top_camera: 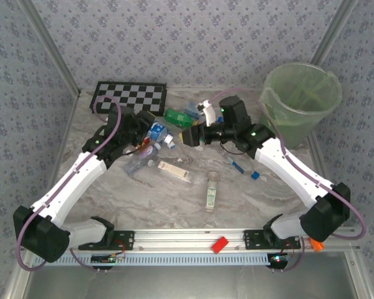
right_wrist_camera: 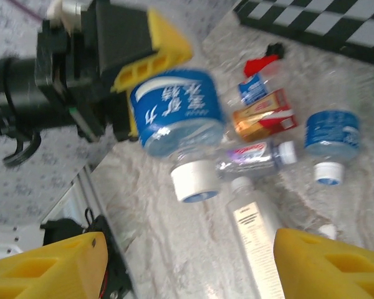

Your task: Put the plastic bottles in the bin

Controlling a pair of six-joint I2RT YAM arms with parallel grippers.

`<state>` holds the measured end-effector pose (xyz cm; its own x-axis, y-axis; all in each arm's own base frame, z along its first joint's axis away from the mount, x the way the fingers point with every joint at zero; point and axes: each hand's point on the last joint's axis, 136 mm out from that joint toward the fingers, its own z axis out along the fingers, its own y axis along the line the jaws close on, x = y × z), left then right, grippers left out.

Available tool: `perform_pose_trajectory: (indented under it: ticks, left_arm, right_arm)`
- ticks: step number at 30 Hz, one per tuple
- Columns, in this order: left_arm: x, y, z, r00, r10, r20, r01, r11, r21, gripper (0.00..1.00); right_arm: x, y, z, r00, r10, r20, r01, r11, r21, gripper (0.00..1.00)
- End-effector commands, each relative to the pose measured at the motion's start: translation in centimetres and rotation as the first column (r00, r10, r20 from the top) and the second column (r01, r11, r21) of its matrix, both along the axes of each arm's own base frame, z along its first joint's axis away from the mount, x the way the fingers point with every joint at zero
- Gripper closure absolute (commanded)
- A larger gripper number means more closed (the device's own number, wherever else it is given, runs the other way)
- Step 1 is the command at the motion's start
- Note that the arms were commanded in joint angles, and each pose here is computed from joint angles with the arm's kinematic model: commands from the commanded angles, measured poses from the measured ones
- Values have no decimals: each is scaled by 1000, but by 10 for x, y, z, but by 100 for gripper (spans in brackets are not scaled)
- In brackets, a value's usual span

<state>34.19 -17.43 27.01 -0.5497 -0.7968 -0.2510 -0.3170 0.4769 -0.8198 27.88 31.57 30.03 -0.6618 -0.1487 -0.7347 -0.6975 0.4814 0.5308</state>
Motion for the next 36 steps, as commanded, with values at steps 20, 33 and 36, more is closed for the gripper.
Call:
perform_pose_trajectory:
  ticks: [20, 33, 36]
  left_arm:
    - [-19, -28, 44, 987, -110, 118, 117, 992, -49, 42]
    - [-20, -29, 43, 986, -116, 120, 122, 991, -50, 42]
    - [-21, -28, 43, 986, -114, 121, 120, 992, -44, 42]
  right_arm:
    - [1, 33, -24, 999, 41, 6, -40, 997, -70, 41]
    - [-8, 45, -14, 994, 106, 5, -106, 994, -19, 64]
    - [-9, 42, -14, 995, 101, 7, -101, 994, -27, 74]
